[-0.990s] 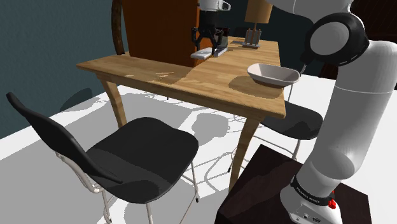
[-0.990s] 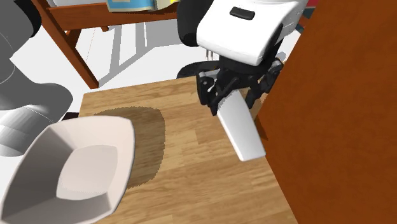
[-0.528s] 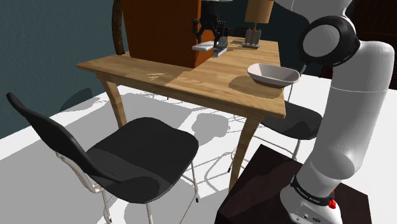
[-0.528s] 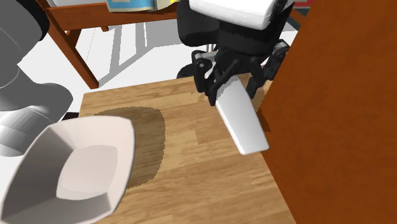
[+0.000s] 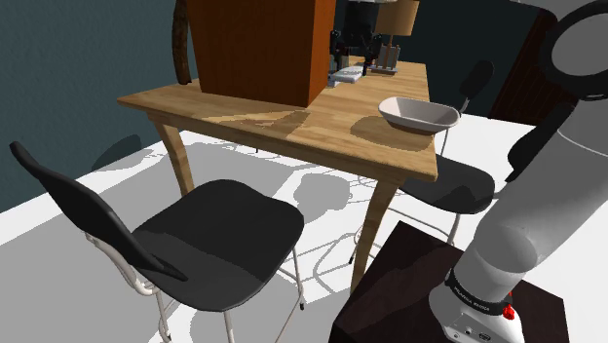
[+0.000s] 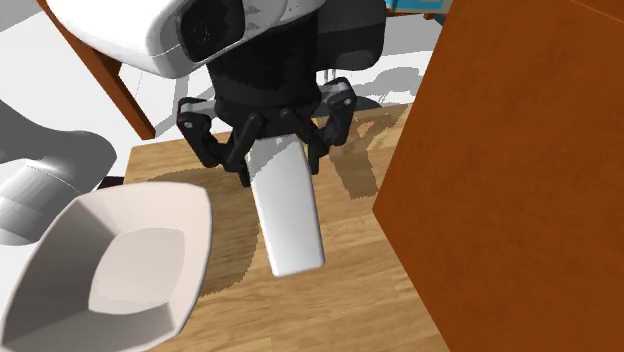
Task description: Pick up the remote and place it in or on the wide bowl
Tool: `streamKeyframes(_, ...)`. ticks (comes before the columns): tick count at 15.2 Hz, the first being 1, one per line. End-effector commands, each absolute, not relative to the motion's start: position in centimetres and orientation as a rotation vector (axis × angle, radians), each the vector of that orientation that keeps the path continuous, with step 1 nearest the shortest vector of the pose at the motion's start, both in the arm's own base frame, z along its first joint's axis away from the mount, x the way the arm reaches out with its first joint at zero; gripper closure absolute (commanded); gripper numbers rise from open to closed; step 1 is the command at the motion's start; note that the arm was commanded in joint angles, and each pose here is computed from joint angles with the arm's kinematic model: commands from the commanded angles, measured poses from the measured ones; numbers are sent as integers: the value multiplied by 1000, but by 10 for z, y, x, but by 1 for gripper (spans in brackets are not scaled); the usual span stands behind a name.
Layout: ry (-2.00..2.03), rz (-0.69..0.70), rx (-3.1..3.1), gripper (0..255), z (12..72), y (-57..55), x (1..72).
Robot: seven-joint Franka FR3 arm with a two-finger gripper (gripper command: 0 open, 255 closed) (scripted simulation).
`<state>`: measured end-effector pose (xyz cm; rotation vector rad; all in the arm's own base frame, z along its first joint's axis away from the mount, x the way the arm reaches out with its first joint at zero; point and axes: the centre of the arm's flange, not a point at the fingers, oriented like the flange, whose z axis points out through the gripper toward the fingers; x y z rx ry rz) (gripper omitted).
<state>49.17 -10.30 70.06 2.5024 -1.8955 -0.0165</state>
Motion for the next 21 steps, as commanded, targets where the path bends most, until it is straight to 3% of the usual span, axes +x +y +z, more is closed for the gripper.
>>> streamKeyframes(1,-1895,-17,2503,255,700,-116,468)
streamKeyframes(14,-1895,-17,2503,255,701,-179,309)
streamKeyframes(21,-1895,-17,2503,255,670,-182,301)
